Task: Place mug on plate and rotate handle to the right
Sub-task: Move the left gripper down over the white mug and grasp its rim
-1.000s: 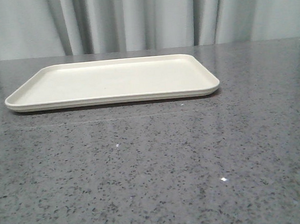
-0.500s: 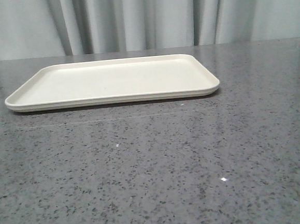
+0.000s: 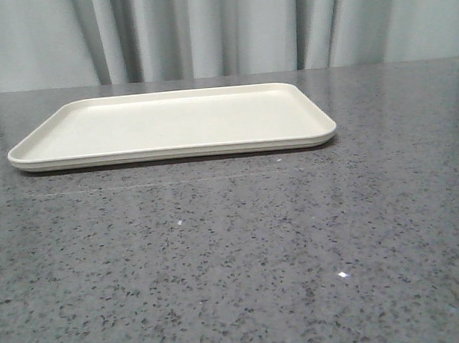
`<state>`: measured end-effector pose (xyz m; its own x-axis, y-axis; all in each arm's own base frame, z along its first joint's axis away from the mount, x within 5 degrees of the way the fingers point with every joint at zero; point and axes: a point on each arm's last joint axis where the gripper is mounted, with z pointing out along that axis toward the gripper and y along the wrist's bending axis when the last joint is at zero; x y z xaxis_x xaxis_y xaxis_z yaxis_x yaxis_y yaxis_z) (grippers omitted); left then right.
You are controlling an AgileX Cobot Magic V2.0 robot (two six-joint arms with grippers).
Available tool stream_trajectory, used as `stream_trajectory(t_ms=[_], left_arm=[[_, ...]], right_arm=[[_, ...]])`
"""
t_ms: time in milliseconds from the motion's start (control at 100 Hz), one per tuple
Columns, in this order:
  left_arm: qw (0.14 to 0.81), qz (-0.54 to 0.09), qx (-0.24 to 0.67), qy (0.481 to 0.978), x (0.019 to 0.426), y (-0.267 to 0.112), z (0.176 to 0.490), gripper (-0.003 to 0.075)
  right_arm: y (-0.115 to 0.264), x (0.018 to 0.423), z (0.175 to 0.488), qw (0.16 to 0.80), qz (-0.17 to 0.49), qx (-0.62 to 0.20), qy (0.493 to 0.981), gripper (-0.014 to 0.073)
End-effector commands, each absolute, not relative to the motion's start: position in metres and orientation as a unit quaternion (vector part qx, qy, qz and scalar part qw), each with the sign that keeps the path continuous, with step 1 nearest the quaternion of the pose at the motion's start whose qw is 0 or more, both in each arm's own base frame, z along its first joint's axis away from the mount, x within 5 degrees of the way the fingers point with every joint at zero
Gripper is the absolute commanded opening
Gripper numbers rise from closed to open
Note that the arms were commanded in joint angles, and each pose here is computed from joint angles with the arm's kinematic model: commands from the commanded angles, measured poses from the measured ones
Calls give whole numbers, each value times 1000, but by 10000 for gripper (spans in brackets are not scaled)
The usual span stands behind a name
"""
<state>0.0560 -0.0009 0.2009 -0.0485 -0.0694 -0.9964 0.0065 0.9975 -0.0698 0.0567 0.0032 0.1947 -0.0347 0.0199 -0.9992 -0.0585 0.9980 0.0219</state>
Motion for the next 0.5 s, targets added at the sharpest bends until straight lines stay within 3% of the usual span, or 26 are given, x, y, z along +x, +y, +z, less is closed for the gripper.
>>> stream_trajectory(t_ms=[0, 310, 490], left_arm=[[731, -32, -24, 681, 54, -1, 208, -20], [779, -74, -49, 621, 40, -1, 263, -20], [792, -90, -43, 602, 21, -3, 322, -20]], right_arm=[[4, 54, 209, 750, 29, -18, 660, -66], [3, 48, 246, 769, 63, 11, 636, -66], [4, 44, 285, 718, 61, 9, 693, -66]])
